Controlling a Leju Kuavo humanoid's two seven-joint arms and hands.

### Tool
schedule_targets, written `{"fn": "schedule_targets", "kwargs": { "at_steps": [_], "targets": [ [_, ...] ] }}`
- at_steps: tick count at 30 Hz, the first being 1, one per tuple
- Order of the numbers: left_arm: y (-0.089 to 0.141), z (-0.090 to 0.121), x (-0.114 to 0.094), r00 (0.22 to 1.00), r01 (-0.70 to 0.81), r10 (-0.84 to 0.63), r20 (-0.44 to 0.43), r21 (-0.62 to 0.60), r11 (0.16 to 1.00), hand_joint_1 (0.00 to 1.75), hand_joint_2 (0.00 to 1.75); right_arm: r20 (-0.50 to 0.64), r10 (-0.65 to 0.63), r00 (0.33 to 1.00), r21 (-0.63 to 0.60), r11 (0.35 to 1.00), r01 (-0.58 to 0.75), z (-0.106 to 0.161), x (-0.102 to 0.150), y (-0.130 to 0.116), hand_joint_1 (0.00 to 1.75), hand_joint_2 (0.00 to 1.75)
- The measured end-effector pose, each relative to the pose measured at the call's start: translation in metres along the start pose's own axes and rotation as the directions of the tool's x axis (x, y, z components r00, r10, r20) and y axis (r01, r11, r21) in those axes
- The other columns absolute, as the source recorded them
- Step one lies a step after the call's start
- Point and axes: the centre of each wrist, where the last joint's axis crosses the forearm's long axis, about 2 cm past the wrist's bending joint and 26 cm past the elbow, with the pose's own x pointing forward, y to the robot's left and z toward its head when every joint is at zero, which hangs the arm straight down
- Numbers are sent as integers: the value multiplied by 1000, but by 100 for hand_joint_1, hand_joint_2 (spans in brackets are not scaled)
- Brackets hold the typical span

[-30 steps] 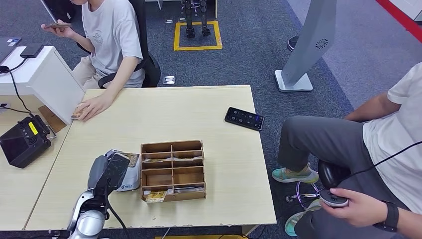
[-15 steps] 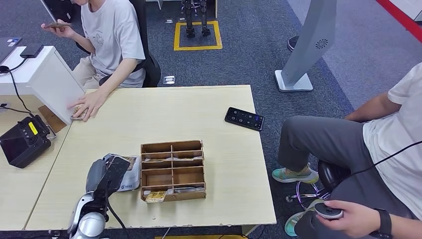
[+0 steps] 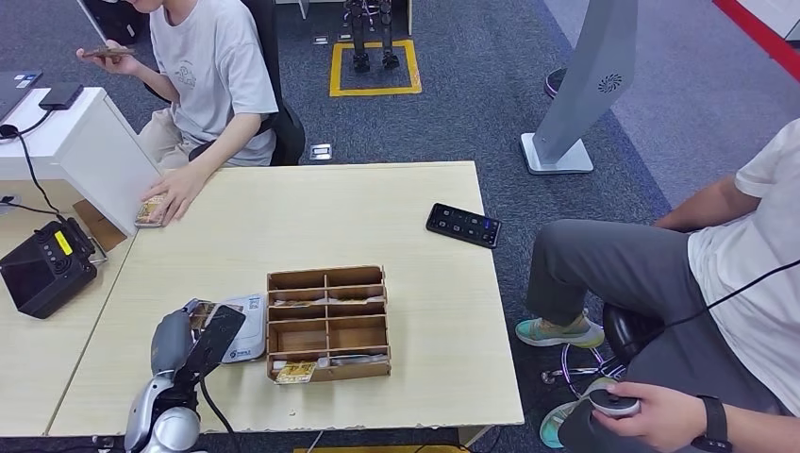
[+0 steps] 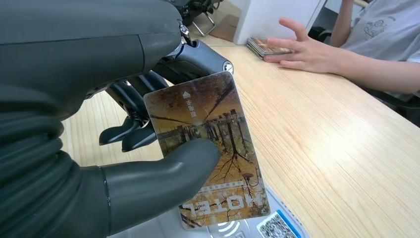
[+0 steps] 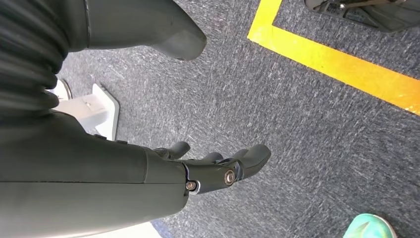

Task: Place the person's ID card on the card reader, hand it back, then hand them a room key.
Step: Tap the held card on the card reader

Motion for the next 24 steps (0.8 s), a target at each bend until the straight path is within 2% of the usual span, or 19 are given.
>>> {"fn": "schedule_targets", "kwargs": {
  "at_steps": [6,17,24],
  "targets": [
    [-6,1,-8,999,41,-41,-12,13,999,175,175,5,4,1000,2,1000,-4,0,2,2,0,175],
    [-15,4,-10,997,74,-74,-17,4,997,175,175,14,2,1000,5,1000,-2,1,5,4,0,175],
    [-18,4,-8,1000,14,-14,-18,-26,1000,175,175,12,1,1000,6,1000,-1,1,6,5,0,175]
  ]
}}
